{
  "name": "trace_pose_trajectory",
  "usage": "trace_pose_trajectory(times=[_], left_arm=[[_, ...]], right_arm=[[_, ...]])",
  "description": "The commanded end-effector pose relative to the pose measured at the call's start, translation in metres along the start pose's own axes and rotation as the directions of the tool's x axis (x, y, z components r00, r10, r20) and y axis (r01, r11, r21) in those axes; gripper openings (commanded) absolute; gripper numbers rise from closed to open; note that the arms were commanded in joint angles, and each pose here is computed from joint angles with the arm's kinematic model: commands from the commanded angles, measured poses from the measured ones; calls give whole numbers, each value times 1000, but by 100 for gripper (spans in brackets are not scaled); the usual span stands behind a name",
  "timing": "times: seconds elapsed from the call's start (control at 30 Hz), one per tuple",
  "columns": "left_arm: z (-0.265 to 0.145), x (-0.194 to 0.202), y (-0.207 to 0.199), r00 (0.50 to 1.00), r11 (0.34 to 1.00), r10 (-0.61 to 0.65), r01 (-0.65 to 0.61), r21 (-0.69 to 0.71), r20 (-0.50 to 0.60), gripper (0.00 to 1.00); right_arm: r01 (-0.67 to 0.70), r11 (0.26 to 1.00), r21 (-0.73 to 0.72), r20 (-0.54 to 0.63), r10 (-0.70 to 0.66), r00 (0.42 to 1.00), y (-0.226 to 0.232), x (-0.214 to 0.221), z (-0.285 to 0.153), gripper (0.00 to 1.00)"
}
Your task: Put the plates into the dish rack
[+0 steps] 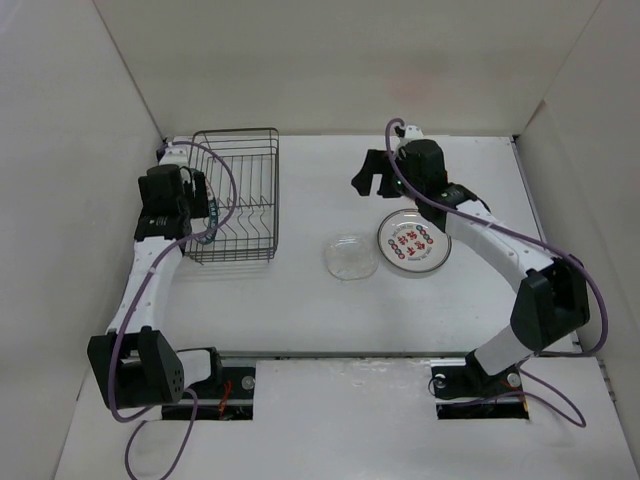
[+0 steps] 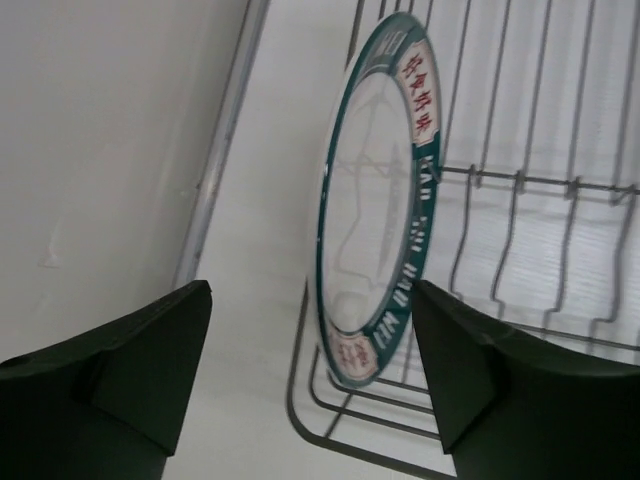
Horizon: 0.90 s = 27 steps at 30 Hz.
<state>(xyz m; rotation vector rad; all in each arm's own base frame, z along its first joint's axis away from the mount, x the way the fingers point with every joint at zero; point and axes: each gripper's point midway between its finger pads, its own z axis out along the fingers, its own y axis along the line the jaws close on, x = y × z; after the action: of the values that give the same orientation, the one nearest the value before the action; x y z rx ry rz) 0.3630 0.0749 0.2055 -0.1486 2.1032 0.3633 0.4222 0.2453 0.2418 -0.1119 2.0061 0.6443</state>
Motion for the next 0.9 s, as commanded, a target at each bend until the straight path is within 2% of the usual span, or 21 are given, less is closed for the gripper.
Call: trace_pose_trajectory(times=[0.0,0.07,0.1,0.13,0.17,0.27,0.33,0.37,0.47,0.5,0.6,0.7,0.77,0.87], left_arm=[[-32,-48,0,993,998,-37,30,62,112,82],[-55,-70,-5,986,991,-48,27,131,158,99],[-63,-78,-7,983,987,-37,8,160,179,99],[-71,-84,-10,980,982,-30,-7,187,196,99],[-84,-99,-17,971,969,-39,-20,245,234,99],[-99,-108,-27,968,947,-32,-50,317,248,99],[-106,-117,-33,967,930,-34,-62,363,253,99],[-106,-121,-35,965,925,-36,-66,373,259,99],[-107,-126,-43,966,908,-36,-76,413,257,99],[-105,-125,-47,968,897,-35,-80,434,249,99],[-107,-127,-56,967,879,-34,-92,469,254,99],[-107,-128,-63,967,863,-41,-93,497,253,99],[-105,-126,-66,969,856,-39,-94,508,245,99],[-103,-127,-70,969,846,-40,-98,525,245,99]], right_arm=[[-11,989,144,1,11,1000,-43,0,-25,99],[-71,974,217,-18,77,997,-67,20,-41,99],[-113,954,278,-6,119,993,-89,26,-50,99],[-149,935,322,-44,172,984,-105,55,-57,99],[-214,915,342,0,228,974,-109,55,-69,99],[-326,821,470,61,338,939,-138,86,-99,99],[-353,779,518,58,380,923,-147,113,-115,99],[-419,758,500,119,419,900,-143,110,-126,99],[-485,697,528,181,465,866,-154,135,-150,99],[-515,701,493,234,463,855,-151,127,-160,99],[-534,684,497,258,472,843,-157,133,-170,98],[-521,661,541,208,494,844,-166,148,-164,97],[-495,647,580,135,522,842,-173,167,-152,95],[-491,636,595,113,538,835,-181,178,-139,92]])
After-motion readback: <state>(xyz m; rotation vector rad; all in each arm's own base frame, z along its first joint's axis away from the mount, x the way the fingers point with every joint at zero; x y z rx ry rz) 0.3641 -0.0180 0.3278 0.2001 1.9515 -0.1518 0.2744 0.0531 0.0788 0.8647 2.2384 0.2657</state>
